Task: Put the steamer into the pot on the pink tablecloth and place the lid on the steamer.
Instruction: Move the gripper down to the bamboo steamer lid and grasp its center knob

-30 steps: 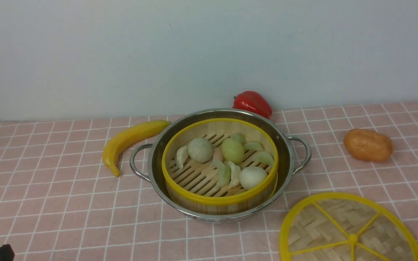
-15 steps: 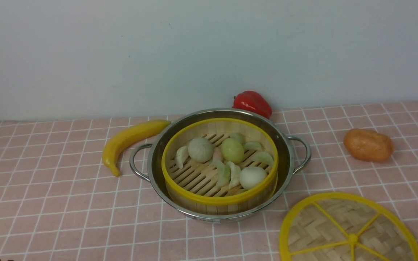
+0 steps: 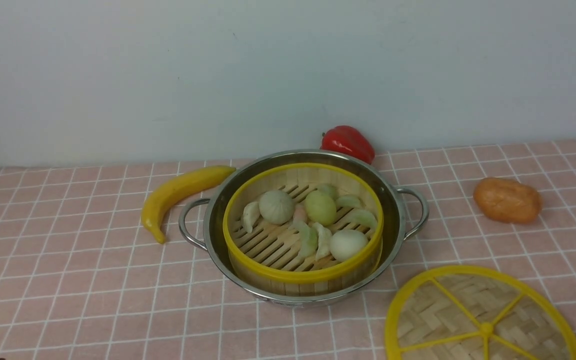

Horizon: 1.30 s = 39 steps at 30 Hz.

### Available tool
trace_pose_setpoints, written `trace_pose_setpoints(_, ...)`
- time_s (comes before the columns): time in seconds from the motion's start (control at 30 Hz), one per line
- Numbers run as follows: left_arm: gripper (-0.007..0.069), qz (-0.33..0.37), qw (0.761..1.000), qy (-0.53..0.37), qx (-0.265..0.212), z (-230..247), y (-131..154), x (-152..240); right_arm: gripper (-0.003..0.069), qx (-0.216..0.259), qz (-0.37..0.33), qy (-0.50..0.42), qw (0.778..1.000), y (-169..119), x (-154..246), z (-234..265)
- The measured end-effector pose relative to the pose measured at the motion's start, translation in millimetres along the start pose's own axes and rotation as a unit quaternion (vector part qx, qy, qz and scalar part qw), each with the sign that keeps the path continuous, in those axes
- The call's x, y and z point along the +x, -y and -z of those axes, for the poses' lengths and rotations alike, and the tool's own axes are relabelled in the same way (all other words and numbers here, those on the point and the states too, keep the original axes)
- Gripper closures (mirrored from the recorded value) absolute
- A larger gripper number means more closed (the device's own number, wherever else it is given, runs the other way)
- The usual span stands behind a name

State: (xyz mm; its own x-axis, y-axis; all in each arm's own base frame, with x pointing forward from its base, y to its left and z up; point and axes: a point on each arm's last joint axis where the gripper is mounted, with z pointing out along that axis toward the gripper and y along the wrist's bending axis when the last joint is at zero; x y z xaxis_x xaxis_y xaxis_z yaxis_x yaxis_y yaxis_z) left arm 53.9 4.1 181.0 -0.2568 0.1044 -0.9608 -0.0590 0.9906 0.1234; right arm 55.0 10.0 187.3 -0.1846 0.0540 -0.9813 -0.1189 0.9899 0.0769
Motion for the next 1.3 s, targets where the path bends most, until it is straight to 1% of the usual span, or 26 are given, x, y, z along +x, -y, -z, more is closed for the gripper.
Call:
trace_pose_setpoints(0.13, 0.0519, 0.023, 1.0, -0.005, -0.015, 0.0, -2.7, 1.0, 0.0419, 0.0, 0.0, 0.0, 1.0, 0.0, 0.0, 0.0)
trace_pose_setpoints(0.23, 0.0519, 0.031, 0.999, -0.006, -0.017, 0.1, -3.1, 1.2, 0.0419, 0.0, 0.0, 0.0, 1.0, 0.0, 0.0, 0.0)
trace_pose_setpoints(0.9, 0.0479, 0.032, 0.999, -0.006, -0.018, 0.1, -3.3, 1.3, 0.0419, 0.0, 0.0, 0.0, 1.0, 0.0, 0.0, 0.0)
trace_pose_setpoints(1.03, 0.0476, 0.032, 0.999, -0.006, -0.018, 0.1, -3.3, 1.3, 0.0419, 0.003, -0.006, 0.019, 1.0, 0.5, -3.5, 0.1)
trace_pose_setpoints(1.17, 0.0466, 0.031, 0.999, -0.006, -0.019, 0.1, -3.3, 1.3, 0.0419, -0.008, -0.033, 0.054, 0.998, -2.6, -25.9, 6.8)
trace_pose_setpoints(1.23, 0.0466, 0.031, 0.999, -0.006, -0.019, 0.1, -3.3, 1.3, 0.0419, -0.023, -0.049, 0.085, 0.995, -7.1, -53.4, 18.8)
trace_pose_setpoints(1.27, 0.046, 0.031, 0.999, -0.006, -0.019, 0.1, -3.3, 1.3, 0.0419, -0.038, -0.054, 0.094, 0.993, -11.8, -73.3, 30.5)
trace_pose_setpoints(1.3, 0.0458, 0.031, 0.999, -0.006, -0.019, 0.1, -3.3, 1.3, 0.0419, -0.041, -0.052, 0.094, 0.993, -12.9, -77.4, 33.5)
